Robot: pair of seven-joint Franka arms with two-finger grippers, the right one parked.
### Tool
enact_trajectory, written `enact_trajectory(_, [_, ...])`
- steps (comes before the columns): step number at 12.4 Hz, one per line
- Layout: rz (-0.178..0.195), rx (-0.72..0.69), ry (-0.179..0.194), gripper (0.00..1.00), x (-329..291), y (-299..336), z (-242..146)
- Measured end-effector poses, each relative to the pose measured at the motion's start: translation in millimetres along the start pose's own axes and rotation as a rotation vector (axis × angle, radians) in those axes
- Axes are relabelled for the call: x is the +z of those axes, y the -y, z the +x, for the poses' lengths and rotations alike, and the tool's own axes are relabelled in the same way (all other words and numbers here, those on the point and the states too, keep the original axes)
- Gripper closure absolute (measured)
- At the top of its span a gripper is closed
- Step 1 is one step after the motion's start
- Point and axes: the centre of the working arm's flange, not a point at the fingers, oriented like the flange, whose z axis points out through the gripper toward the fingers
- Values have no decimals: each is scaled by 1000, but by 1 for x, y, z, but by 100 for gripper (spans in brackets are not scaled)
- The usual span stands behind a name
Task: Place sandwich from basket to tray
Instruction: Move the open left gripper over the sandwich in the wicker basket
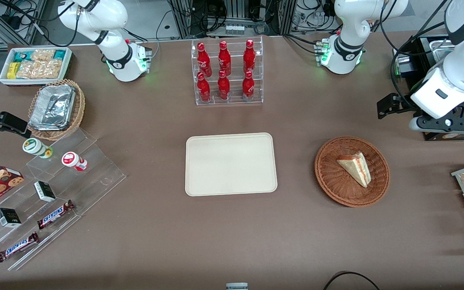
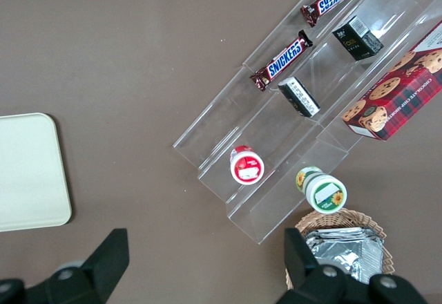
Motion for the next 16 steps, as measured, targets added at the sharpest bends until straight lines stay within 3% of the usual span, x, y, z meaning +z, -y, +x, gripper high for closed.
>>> enact_trajectory(9, [3, -2, 5, 0, 35, 1, 10])
enact_trajectory(13, [17, -2, 58, 0, 89, 3, 23])
enact_trajectory(16, [25, 0, 72, 0, 114, 5, 31])
